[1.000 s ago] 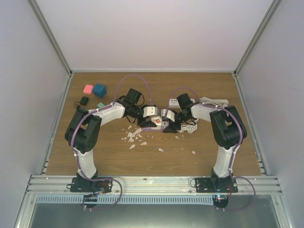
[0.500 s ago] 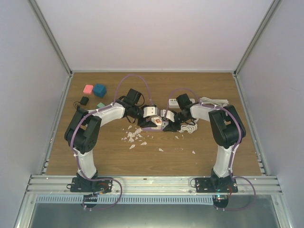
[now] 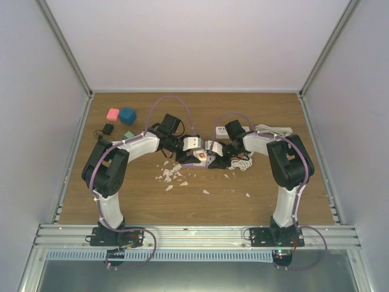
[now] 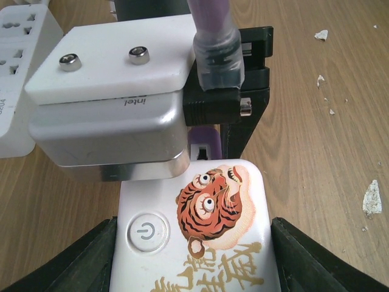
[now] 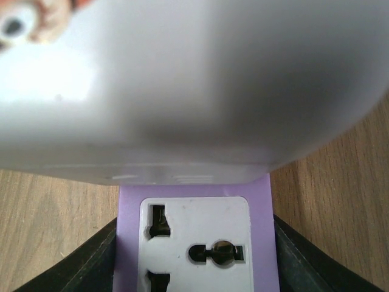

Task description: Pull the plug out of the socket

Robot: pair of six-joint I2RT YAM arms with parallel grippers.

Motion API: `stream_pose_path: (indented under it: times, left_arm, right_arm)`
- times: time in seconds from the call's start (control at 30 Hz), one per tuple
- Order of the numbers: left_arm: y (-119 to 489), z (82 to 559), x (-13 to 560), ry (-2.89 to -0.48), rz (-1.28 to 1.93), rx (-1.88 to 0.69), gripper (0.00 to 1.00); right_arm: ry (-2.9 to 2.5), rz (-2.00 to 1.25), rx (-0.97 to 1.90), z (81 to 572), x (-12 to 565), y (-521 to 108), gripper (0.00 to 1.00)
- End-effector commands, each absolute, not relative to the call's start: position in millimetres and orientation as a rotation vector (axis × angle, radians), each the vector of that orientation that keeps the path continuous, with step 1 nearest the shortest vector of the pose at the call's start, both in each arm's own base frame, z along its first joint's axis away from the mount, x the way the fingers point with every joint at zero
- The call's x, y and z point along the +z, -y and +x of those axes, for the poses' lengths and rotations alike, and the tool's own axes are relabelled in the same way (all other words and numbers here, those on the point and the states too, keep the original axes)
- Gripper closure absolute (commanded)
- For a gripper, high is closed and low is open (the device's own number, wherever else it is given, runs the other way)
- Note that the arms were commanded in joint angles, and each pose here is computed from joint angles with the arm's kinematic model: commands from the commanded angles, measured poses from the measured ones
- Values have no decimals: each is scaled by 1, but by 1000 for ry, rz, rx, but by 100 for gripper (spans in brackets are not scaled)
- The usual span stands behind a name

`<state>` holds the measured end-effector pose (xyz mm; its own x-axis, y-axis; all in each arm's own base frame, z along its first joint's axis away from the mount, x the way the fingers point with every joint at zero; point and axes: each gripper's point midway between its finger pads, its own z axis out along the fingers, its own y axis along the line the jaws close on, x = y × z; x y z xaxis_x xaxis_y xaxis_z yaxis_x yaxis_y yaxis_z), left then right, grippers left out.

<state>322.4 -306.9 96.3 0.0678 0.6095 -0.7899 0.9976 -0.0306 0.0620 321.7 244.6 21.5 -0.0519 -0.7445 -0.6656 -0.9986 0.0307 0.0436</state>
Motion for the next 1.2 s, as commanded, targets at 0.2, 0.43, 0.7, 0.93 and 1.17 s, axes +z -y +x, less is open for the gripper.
stream_pose_path:
  times: [0.2, 0.43, 0.7, 0.93, 1.17]
  left_arm:
    - [293, 308, 96, -1557, 1741, -810, 64]
    - [285, 302, 89, -1553, 1775, -811, 64]
    - [273, 299, 86, -1566, 1788, -807, 65]
    - [266, 292, 85, -1575, 1793, -813, 65]
    - [261, 276, 79, -1572, 1817, -836, 65]
  right_arm:
    - [-1878, -1713, 765, 324, 20, -243, 30]
    - [-1844, -1726, 776, 320, 27, -245, 26]
    - [-1821, -1690, 844, 315, 53, -253, 21]
    - [-1875, -1536, 941, 313, 68, -265, 17]
    - [-1817, -1533, 892, 305, 79, -262, 13]
